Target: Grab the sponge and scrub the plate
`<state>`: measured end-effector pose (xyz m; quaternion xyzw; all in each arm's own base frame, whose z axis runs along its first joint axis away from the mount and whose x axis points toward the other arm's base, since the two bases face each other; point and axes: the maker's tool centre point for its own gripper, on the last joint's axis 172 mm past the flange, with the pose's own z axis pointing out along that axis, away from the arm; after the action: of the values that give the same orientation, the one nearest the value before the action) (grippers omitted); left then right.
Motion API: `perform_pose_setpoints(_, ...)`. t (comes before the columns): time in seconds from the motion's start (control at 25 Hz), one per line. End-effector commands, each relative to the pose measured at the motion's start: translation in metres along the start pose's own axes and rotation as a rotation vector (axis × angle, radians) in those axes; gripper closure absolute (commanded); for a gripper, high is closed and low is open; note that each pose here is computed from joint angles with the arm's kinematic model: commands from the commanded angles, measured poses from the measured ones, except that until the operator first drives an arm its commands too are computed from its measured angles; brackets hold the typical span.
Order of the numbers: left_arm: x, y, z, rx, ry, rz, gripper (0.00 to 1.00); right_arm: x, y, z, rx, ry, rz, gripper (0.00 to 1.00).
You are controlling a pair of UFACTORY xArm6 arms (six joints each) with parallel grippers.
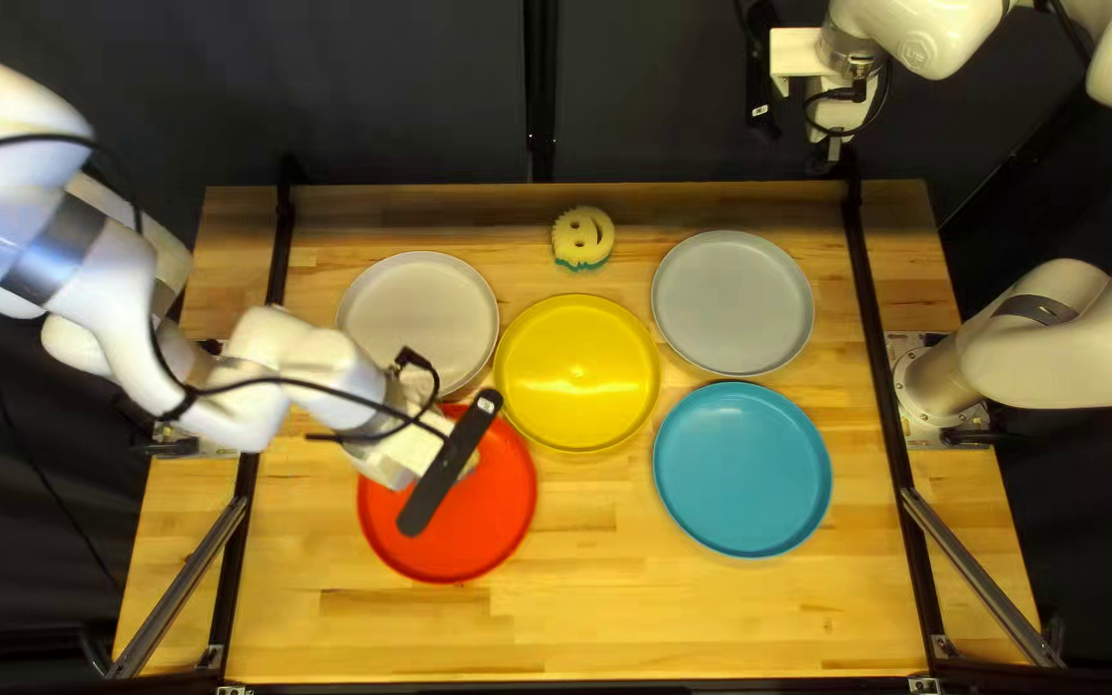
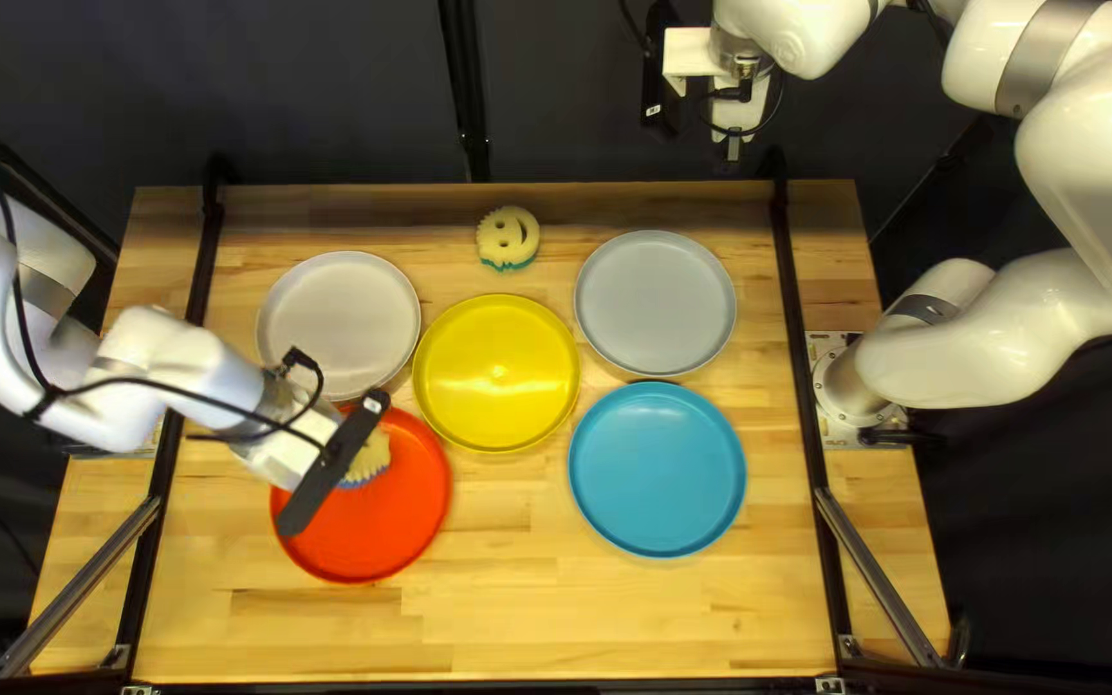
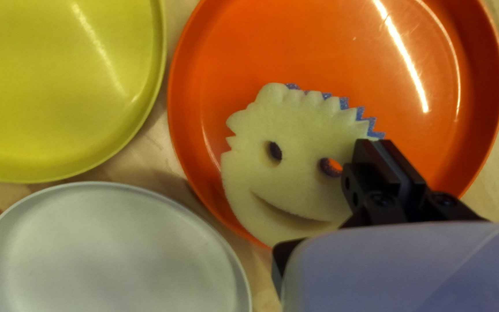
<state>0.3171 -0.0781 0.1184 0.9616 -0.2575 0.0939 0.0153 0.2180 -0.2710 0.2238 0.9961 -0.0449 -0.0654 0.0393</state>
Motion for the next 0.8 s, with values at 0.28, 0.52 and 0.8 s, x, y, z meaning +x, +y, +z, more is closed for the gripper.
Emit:
perform_pose_setpoints(0.28, -0.073, -0.026, 0.035, -0.013, -0.047, -0.028, 1.0, 0.0, 0.0, 0.0, 0.0, 0.0, 0.0, 0.0)
perform_pose_setpoints(0.52, -0.087, -0.036, 0.048, -0.024, -0.047, -0.039, 1.0, 0.0, 0.0, 0.0, 0.0, 0.0, 0.0, 0.0)
perform_pose_setpoints(0.8, -0.119, -0.058, 0.05, -0.055, -0.044, -0.062, 1.0, 0.0, 0.0, 0.0, 0.0, 0.0, 0.0, 0.0)
